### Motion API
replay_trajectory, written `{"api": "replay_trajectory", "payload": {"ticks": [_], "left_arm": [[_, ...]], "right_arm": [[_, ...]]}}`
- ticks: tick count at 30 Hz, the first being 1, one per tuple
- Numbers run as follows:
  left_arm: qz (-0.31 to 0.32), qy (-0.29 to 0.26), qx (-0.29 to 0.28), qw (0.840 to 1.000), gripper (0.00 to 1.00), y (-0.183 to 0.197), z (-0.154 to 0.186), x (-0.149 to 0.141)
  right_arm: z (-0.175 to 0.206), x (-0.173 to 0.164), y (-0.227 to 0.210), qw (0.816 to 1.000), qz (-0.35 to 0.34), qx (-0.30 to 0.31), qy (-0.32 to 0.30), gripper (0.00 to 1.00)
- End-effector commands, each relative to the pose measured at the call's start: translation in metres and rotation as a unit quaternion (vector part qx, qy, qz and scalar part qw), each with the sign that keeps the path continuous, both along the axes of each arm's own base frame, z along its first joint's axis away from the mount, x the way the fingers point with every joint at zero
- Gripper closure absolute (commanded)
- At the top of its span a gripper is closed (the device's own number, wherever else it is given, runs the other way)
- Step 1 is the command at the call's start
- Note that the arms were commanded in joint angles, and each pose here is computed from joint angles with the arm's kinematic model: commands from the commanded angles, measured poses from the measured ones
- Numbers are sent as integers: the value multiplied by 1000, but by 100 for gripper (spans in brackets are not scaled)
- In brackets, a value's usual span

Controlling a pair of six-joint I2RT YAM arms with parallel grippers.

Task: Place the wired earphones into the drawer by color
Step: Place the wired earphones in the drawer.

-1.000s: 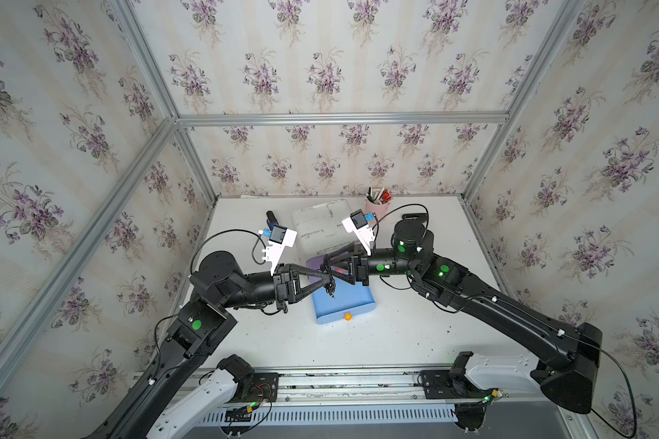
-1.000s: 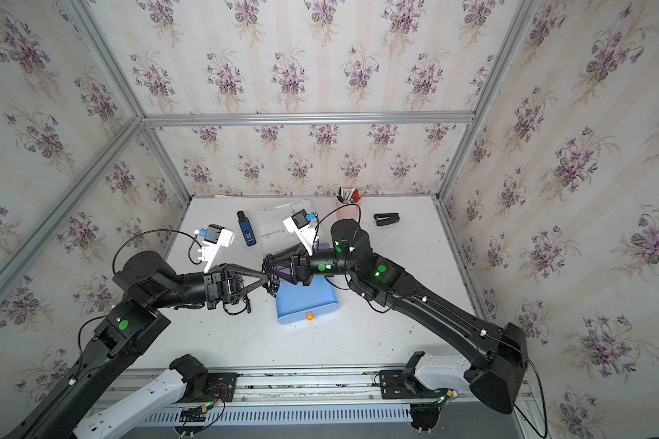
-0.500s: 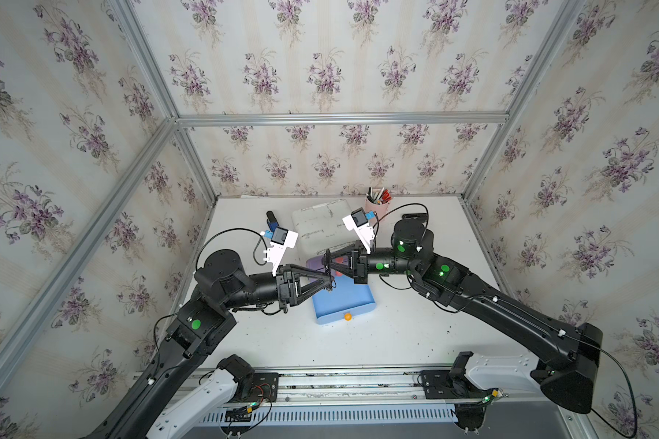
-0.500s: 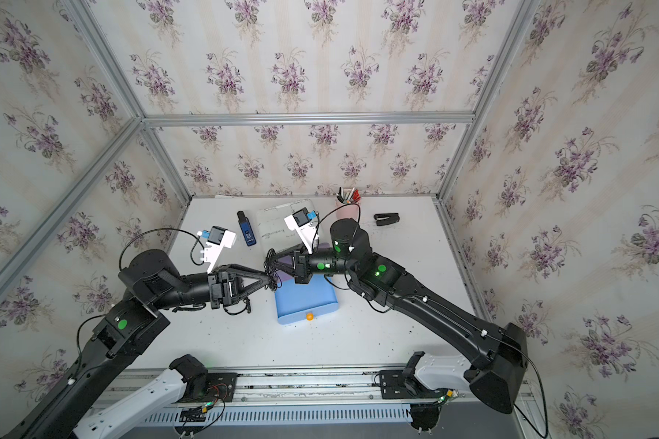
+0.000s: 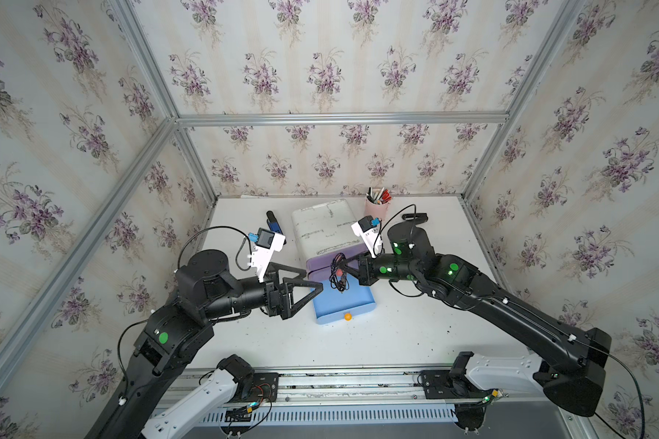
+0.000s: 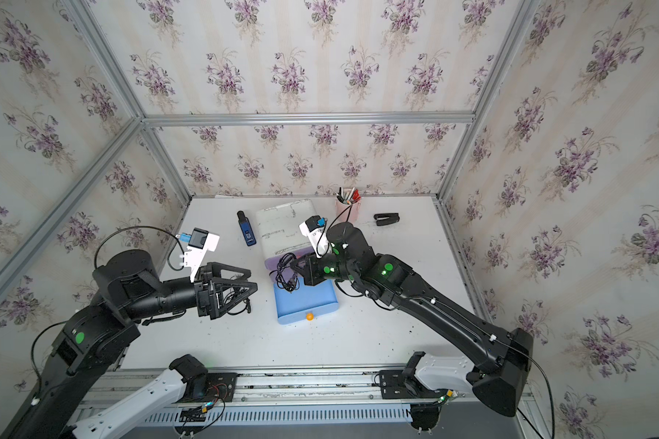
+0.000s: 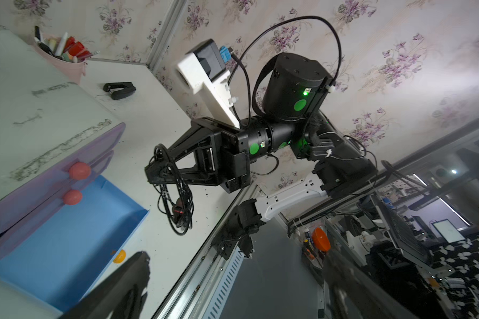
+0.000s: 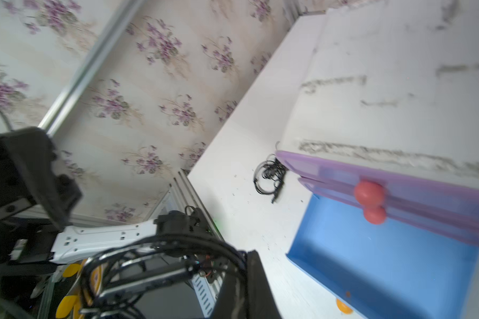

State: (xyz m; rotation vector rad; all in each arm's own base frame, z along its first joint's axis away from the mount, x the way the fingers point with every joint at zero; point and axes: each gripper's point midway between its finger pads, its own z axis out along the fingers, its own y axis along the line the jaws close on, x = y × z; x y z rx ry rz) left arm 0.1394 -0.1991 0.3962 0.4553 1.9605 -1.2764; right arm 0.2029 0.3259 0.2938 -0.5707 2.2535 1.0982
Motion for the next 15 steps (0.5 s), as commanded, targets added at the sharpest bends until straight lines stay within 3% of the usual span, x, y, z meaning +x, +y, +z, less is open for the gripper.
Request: {"api": "replay_trajectory", "payload": {"ticks": [1, 10, 15], "left_arm": [[52, -6, 75, 996, 0, 20, -27, 10], [97, 6, 115, 989, 0, 31, -49, 23], [110, 6, 129, 985, 0, 38, -56, 22]], "right_arm": [[-33, 3, -28, 995, -70, -61, 43, 100], [-101, 20, -60, 964, -215, -103, 117, 100], [-134, 30, -66, 948, -253, -133, 141, 100]]}}
